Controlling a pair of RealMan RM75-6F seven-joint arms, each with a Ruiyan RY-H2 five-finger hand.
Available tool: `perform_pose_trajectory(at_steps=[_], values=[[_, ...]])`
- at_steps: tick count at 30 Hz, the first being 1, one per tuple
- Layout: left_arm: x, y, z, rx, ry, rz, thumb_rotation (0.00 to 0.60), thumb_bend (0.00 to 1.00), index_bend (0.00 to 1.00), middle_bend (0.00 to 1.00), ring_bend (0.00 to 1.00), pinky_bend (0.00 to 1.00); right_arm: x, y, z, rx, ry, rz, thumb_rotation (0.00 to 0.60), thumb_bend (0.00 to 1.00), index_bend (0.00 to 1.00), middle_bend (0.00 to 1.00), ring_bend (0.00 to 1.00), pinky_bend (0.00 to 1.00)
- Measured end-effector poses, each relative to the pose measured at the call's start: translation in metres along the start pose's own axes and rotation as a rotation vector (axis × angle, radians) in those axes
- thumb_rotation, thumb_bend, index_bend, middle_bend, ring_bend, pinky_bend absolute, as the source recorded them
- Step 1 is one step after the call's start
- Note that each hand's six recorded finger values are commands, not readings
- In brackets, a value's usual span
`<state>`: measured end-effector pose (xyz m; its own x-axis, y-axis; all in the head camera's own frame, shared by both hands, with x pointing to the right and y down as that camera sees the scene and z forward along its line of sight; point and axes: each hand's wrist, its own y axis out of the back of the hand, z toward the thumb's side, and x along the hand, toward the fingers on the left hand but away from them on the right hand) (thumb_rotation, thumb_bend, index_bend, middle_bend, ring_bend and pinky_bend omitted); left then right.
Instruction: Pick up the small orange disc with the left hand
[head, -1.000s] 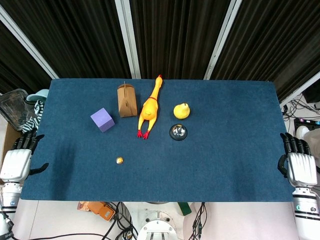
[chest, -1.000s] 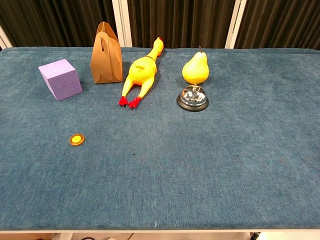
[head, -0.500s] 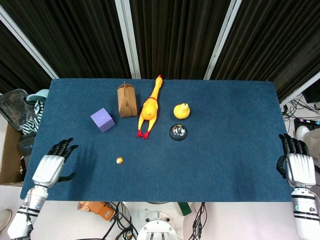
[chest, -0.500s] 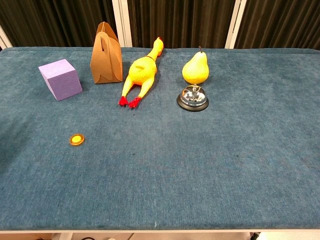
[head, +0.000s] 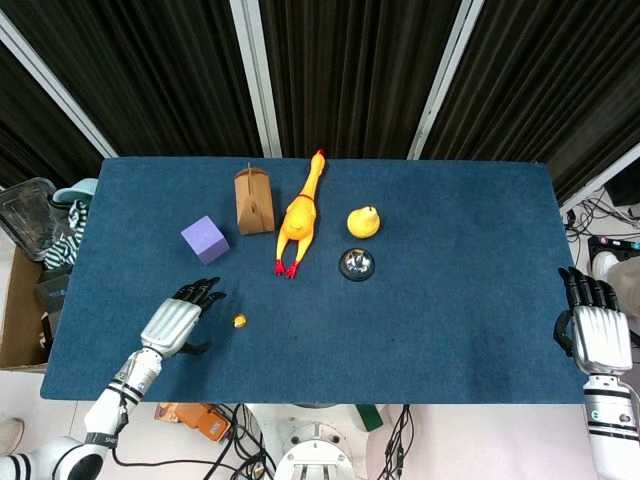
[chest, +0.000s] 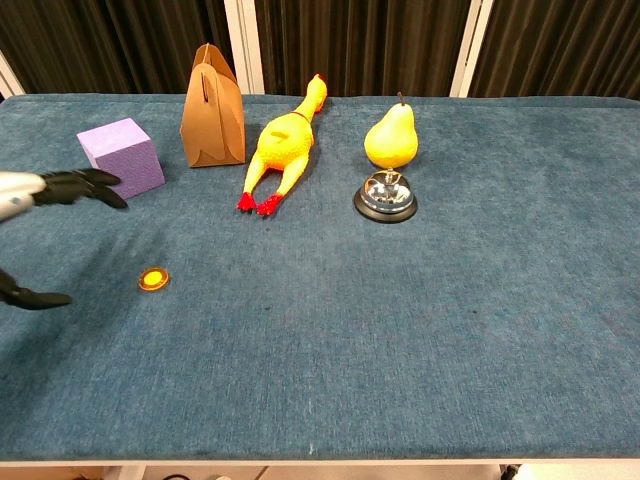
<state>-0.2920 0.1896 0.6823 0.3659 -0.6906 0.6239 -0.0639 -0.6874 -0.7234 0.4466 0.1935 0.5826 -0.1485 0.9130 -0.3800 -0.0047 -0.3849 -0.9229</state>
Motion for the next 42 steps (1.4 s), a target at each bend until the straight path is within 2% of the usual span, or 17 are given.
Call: perform_pose_trajectory(at_steps=[8,18,31,42], values=[[0.020,-0.010,0.000,0.015,0.014,-0.034,0.600,0.18,0.25,0.00,0.00,0.13,0.000,0.000,0.000,-0.001,0.000,0.001,0.600,0.92,0.15,0.15,0.17,0.15],[0.025,-0.015,0.000,0.011,0.014,-0.055,0.600,0.18,0.30,0.00,0.00,0.13,-0.001,-0.001,0.000,0.000,0.000,0.002,0.600,0.92,0.15,0.15,0.17,0.15],[0.032,-0.019,0.023,0.122,-0.046,-0.094,0.600,0.19,0.31,0.00,0.00,0.13,-0.001,-0.001,0.001,0.001,0.002,0.003,0.600,0.92,0.15,0.15,0.17,0.15],[0.046,-0.021,0.031,0.144,-0.052,-0.117,0.600,0.19,0.38,0.00,0.00,0.13,-0.002,-0.002,0.001,0.001,0.005,0.006,0.600,0.92,0.15,0.15,0.17,0.15]])
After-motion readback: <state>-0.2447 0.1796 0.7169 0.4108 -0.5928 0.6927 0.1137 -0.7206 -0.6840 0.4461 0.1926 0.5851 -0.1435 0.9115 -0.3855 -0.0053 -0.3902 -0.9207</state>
